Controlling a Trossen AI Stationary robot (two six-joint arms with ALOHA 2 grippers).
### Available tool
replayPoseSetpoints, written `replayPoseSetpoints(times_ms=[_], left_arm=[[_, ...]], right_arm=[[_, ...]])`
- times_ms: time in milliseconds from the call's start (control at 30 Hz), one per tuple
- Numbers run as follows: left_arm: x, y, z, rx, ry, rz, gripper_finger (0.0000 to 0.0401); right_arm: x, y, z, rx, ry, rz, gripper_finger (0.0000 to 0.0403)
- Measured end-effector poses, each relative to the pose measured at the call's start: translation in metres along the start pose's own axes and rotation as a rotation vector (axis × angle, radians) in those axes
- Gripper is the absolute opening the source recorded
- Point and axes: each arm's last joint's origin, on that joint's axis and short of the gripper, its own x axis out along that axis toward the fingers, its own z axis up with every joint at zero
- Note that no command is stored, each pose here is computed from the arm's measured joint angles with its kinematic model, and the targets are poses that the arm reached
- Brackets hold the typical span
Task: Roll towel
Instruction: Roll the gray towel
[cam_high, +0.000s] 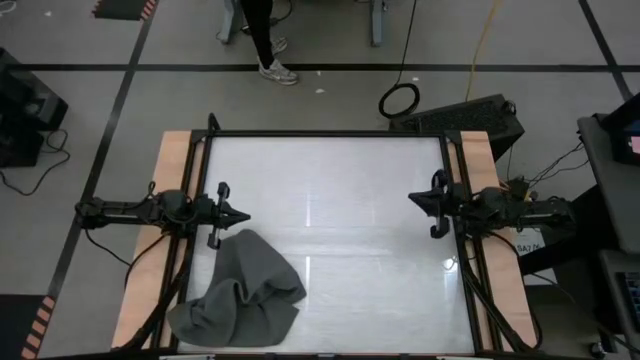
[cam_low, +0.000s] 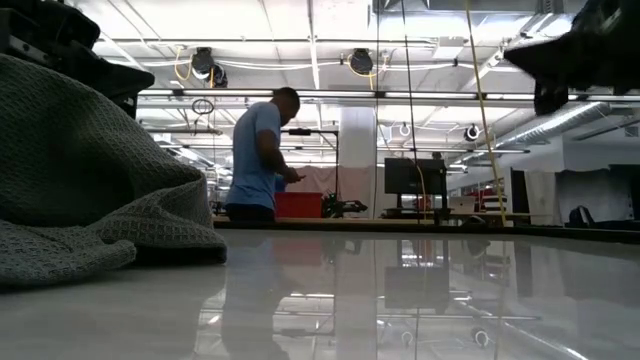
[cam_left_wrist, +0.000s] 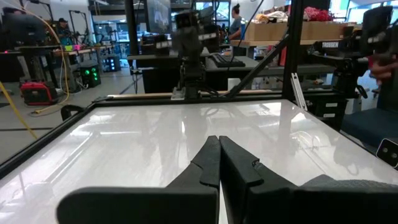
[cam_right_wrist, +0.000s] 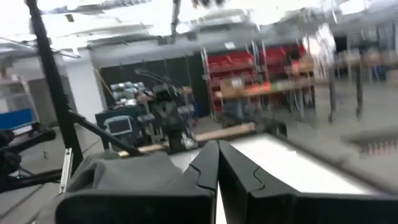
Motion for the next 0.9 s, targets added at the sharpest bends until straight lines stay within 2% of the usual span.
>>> replayPoseSetpoints(times_ms=[167,367,500,667,900], left_arm=[[0.000,0.000,0.000,0.000,0.000,0.000,0.0002],[0.000,0.000,0.000,0.000,0.000,0.000,0.0002],[0.000,0.000,0.000,0.000,0.000,0.000,0.0002],[0.000,0.000,0.000,0.000,-0.001,0.000,0.0002],[0.000,0.000,0.000,0.000,0.000,0.000,0.0002]], right_arm=[[0.001,0.005,0.044,-0.108,0.006,0.000,0.0001],[0.018,0.013,0.094,-0.200,0.171,0.003,0.0000],[0.039,0.022,0.127,-0.224,0.279,0.006,0.0000],[0.072,0.035,0.163,-0.235,0.383,0.062,0.0000],[0.120,0.051,0.194,-0.236,0.458,0.107,0.0000]])
